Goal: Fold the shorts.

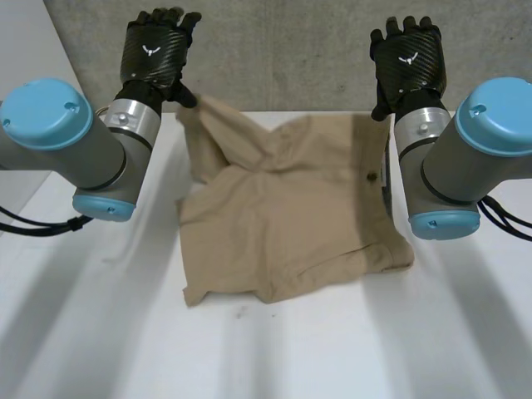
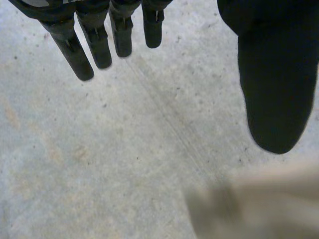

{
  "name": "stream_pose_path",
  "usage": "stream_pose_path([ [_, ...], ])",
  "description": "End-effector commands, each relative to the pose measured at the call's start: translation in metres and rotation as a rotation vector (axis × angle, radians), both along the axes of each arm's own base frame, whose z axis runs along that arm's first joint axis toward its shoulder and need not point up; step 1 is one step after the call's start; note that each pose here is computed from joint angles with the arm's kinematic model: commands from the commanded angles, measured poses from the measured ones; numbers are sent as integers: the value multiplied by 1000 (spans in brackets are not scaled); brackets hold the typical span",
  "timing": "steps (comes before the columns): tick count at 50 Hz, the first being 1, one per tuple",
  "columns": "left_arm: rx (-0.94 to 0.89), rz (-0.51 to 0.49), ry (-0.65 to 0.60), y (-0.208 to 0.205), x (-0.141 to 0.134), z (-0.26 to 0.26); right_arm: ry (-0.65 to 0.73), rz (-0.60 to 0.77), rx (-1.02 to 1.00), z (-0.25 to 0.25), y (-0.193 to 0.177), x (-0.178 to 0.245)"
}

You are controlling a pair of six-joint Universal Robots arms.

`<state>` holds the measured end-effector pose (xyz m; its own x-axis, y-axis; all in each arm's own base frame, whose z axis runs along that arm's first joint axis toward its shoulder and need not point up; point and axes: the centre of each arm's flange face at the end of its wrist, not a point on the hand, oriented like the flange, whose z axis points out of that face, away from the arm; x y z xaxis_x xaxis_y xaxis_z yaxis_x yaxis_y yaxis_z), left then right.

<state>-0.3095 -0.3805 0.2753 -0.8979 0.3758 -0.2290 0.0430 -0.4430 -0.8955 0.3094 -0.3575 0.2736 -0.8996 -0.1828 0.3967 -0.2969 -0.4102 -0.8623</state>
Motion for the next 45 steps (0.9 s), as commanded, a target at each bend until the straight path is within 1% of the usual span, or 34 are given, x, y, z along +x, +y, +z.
stream_pose_path([
  [1,53,-9,-28,25,5,-11,76,9,135,-19,13,-9],
  [5,102,5,-43,33,12,-20,104,7,189,-17,26,-18],
  [7,134,10,-56,38,16,-27,148,40,272,-24,43,-23],
  [9,204,11,-86,51,22,-38,161,54,297,-27,47,-24],
  [11,250,11,-105,61,27,-43,206,106,400,-40,59,-36],
  [15,384,1,-159,94,36,-58,237,177,495,-48,75,-51],
  [16,444,-3,-183,108,40,-65,243,195,505,-49,78,-53],
  [19,529,-21,-220,130,43,-74,276,229,541,-56,86,-60],
  [21,579,-43,-248,147,41,-79,294,230,549,-60,87,-64],
  [23,676,-76,-295,173,38,-91,319,215,571,-68,88,-71],
  [24,700,-75,-301,178,39,-93,328,210,578,-71,88,-73],
  [26,738,-53,-297,183,41,-97,343,203,590,-76,88,-76],
  [27,768,-19,-289,185,43,-101,355,199,601,-80,89,-78],
  [31,803,70,-268,184,50,-109,368,201,625,-94,89,-79],
  [33,808,92,-270,183,51,-113,369,199,633,-103,85,-80],
  [38,819,96,-275,179,48,-122,370,189,660,-132,75,-81],
  [45,806,98,-262,175,46,-128,355,182,636,-138,68,-79],
])
